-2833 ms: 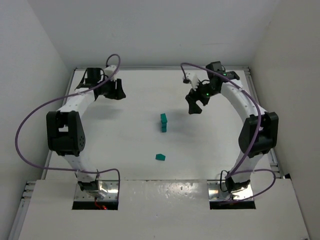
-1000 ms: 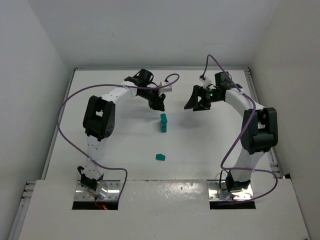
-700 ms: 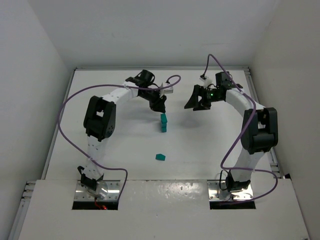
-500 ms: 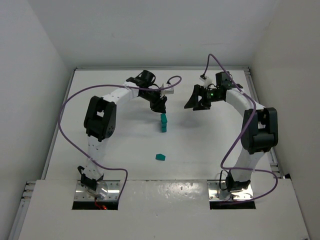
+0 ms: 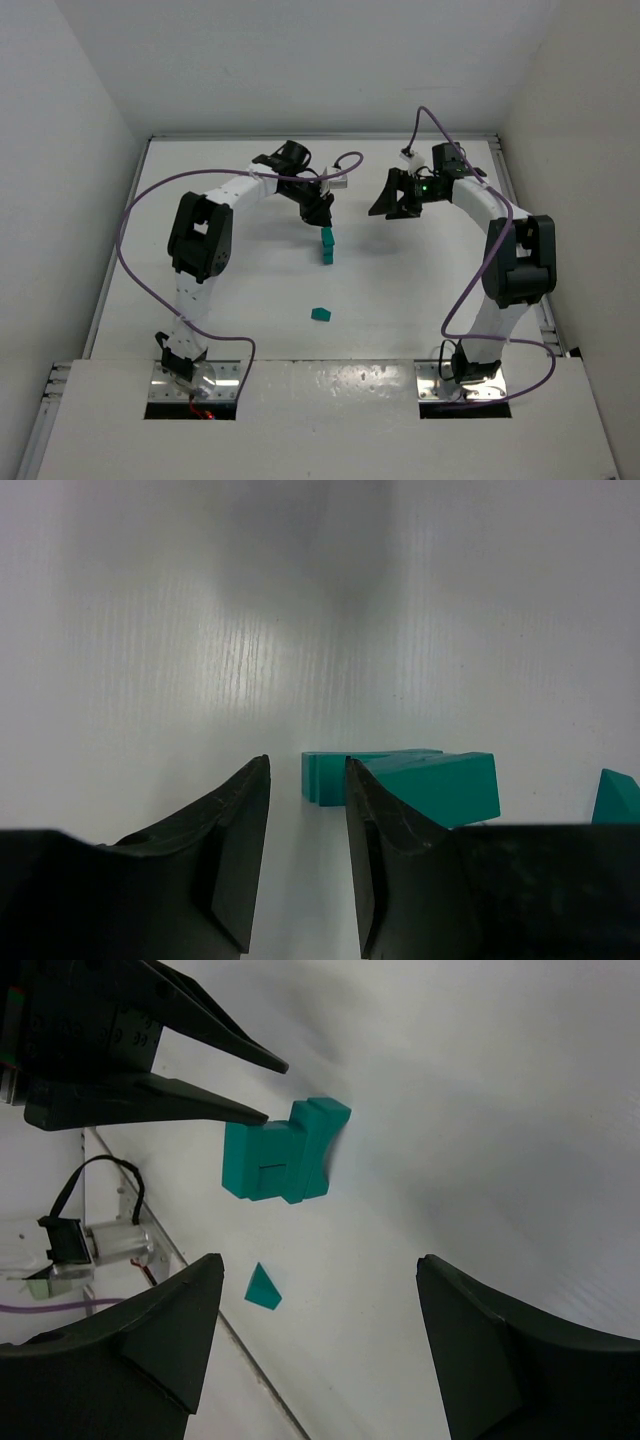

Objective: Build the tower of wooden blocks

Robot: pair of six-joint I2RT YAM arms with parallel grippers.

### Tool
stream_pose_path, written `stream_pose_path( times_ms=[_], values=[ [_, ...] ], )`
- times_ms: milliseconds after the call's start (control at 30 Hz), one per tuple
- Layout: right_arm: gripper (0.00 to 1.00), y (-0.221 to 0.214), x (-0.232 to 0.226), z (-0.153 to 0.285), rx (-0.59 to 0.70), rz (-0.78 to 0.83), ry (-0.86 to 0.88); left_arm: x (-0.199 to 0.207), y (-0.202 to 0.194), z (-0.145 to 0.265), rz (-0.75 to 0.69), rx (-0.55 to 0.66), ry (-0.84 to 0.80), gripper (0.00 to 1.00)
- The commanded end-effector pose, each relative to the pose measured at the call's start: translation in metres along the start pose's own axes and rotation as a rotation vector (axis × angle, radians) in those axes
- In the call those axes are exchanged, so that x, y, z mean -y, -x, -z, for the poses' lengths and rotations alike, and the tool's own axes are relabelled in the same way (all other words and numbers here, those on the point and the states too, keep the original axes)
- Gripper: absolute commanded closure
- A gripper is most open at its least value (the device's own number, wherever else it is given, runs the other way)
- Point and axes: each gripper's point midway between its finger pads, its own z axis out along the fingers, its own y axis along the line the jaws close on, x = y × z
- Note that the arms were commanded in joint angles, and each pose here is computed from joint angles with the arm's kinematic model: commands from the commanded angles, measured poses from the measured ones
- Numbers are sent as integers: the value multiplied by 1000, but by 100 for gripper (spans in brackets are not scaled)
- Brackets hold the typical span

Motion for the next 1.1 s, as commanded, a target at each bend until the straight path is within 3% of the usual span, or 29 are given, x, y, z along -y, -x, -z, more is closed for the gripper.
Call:
stream_pose_path(
  times_ms=[0, 1067],
  values=[
    [22, 10, -4, 2, 26, 13, 28, 8, 8, -3, -38, 31, -39, 58],
    [20, 8, -6, -2, 20, -3, 47, 4, 13, 1, -39, 34, -6, 50]
  ],
)
